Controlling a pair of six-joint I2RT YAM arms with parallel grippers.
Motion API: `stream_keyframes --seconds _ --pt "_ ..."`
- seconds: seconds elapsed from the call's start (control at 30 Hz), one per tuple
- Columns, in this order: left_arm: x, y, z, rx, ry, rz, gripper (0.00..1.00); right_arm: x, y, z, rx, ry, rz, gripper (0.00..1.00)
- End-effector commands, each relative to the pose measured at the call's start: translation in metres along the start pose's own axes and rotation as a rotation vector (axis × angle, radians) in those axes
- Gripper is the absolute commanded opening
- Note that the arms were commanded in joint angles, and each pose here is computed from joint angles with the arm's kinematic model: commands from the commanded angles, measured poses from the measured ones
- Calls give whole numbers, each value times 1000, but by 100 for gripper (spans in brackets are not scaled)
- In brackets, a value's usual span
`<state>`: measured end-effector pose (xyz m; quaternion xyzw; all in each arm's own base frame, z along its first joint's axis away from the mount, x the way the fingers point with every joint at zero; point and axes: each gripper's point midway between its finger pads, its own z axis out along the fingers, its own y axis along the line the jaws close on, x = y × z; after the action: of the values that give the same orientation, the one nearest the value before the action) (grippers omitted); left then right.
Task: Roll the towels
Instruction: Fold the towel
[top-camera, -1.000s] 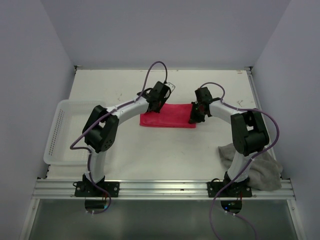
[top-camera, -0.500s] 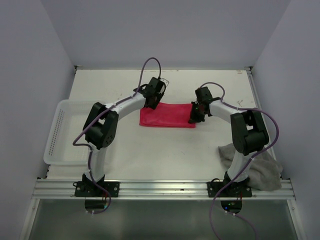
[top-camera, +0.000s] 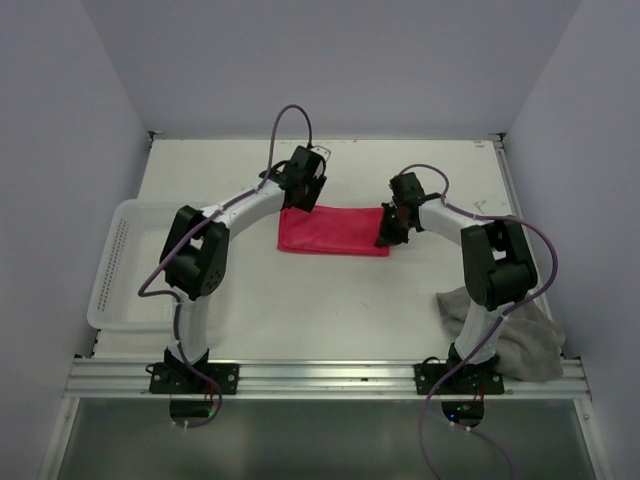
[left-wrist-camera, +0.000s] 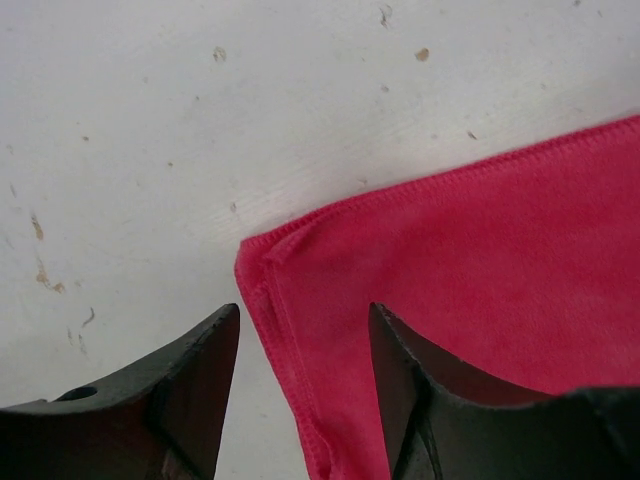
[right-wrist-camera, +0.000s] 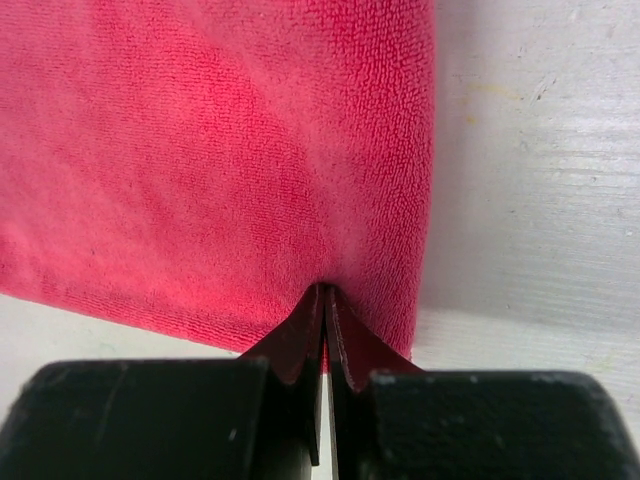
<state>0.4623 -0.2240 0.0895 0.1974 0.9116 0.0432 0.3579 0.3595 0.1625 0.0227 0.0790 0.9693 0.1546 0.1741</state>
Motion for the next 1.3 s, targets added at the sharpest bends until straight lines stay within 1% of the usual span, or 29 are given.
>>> stream_keyframes --seconds 0.0,0.03,0.07,0.1,0.13,0.17,0.2,0.23,0.27,0.3,0.33,0.37,0.47,0.6,0.67,0.7,0.73,0.77,0.8,0.83,0.87,0.9,0.93,1.1,1.27 --pt "-20 -18 -36 159 -101 -109 58 -11 21 -24 -63 -21 -21 6" --pt "-22 -21 -45 188 -121 -129 54 -11 21 -28 -62 -17 -20 7" --pt "-3 -29 -42 216 -89 -146 46 -14 25 -35 -76 -29 -22 9" --pt "-2 -33 -43 238 -105 -164 41 -16 28 -39 -83 -36 -22 12" --pt "13 -38 -44 265 -84 -182 37 -17 29 -42 -85 -36 -21 13" --pt "18 -42 -44 278 -82 -189 32 -21 32 -48 -92 -49 -23 15" --pt "21 -42 -43 279 -85 -199 31 -22 32 -51 -91 -52 -21 18" --pt "36 -43 -40 271 -54 -207 29 -23 34 -53 -92 -56 -24 20" --pt "43 -44 -38 271 -44 -209 27 -27 35 -55 -92 -65 -24 20" --pt "43 -44 -38 273 -57 -217 26 -29 35 -57 -88 -71 -23 21" --pt "54 -46 -35 274 -36 -218 25 -30 36 -57 -87 -70 -23 21" --pt "57 -47 -34 275 -34 -221 22 -33 37 -60 -91 -78 -23 21" --pt "67 -48 -31 272 -22 -235 17 -38 39 -61 -91 -84 -16 20" --pt "74 -46 -33 262 -15 -260 11 -43 41 -63 -90 -86 -17 20" --pt "85 -44 -35 253 0 -279 9 -45 39 -64 -75 -92 -17 20" --pt "83 -43 -40 252 -17 -290 8 -47 37 -64 -68 -97 -14 20" --pt "94 -43 -40 248 1 -304 6 -47 37 -63 -65 -99 -18 20" --pt "96 -43 -42 249 -1 -311 4 -49 36 -62 -57 -102 -17 20" --pt "92 -41 -47 245 -29 -323 4 -49 35 -60 -52 -100 -15 20" --pt "105 -41 -47 239 -10 -335 2 -49 33 -59 -45 -98 -13 20" --pt "107 -41 -50 238 -15 -343 1 -51 31 -58 -37 -98 -9 22" --pt "104 -39 -54 239 -36 -352 1 -51 30 -56 -32 -96 -5 23" --pt "114 -40 -55 236 -21 -358 0 -52 29 -57 -31 -100 -1 24" --pt "129 -38 -63 219 -14 -359 0 -53 30 -59 -44 -121 6 27" --pt "146 -34 -64 198 13 -370 0 -47 31 -61 -54 -107 0 31"
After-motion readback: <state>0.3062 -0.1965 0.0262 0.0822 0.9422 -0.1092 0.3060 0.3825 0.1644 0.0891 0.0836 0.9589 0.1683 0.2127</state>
